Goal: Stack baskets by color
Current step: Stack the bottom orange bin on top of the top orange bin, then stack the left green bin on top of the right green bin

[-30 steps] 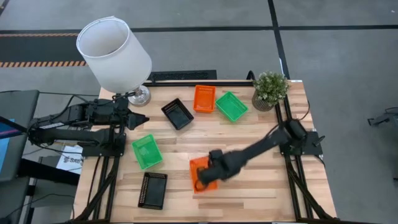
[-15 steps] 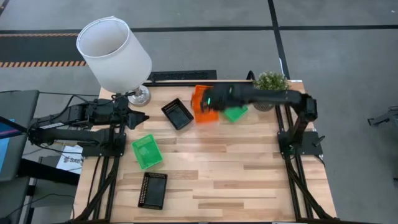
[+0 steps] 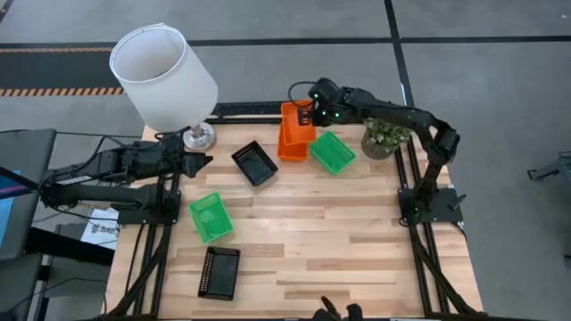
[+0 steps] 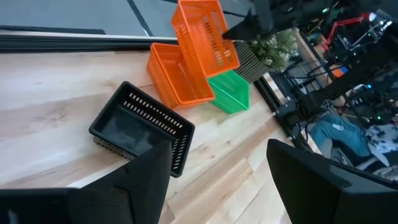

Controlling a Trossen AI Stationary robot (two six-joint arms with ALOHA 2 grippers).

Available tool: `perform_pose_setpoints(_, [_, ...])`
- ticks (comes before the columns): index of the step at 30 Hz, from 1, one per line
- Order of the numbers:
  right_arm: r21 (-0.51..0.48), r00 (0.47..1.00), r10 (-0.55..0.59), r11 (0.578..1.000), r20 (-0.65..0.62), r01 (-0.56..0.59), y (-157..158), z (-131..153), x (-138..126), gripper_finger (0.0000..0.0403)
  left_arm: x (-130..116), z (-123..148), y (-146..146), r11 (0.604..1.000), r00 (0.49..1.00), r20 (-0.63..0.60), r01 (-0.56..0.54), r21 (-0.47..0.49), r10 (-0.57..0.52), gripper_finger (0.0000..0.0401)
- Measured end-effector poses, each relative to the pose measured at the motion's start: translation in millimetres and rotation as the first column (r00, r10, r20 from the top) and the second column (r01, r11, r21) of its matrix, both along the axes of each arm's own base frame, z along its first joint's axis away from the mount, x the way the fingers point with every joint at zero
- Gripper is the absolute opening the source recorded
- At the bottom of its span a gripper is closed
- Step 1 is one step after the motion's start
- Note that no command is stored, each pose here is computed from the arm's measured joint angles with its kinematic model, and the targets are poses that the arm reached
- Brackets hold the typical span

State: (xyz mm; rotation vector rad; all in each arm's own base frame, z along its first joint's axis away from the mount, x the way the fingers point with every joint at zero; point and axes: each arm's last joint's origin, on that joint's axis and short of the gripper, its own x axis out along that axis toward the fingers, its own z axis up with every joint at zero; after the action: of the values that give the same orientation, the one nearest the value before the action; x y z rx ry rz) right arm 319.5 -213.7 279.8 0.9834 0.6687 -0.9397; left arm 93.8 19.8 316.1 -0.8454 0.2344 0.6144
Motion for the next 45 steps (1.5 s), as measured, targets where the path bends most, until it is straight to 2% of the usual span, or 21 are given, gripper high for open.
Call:
perform_pose_setpoints(6, [0.018, 0.996, -0.013, 1.000, 0.084, 0.012, -1, -28, 3, 0.0010, 0, 0, 0, 1.000, 1.000, 0.010, -0.010, -0.019, 0.010, 0.0251])
perform_pose_setpoints(13, [0.042, 0.996, -0.013, 0.999, 0.089, 0.009, 13, -44, 8, 0.0017, 0, 0, 0, 0.999, 1.000, 0.018, -0.018, -0.036, 0.019, 0.0251])
perform_pose_setpoints(20, [-0.005, 0.997, -0.022, 1.000, 0.069, 0.022, 20, -45, 12, 0.0027, 0, 0, 0, 0.999, 0.999, 0.022, -0.022, -0.044, 0.023, 0.0251])
perform_pose_setpoints(39, [0.052, 0.996, -0.014, 0.999, 0.087, 0.009, 28, -46, 15, 0.0109, 0, 0, 0, 0.999, 1.000, 0.021, -0.018, -0.046, 0.019, 0.0251])
perform_pose_setpoints(45, [0.027, 0.996, 0.038, 0.999, 0.085, -0.040, 24, -40, 10, 0.0148, -1, -4, -3, 0.993, 0.997, -0.018, 0.076, -0.093, -0.078, 0.0251])
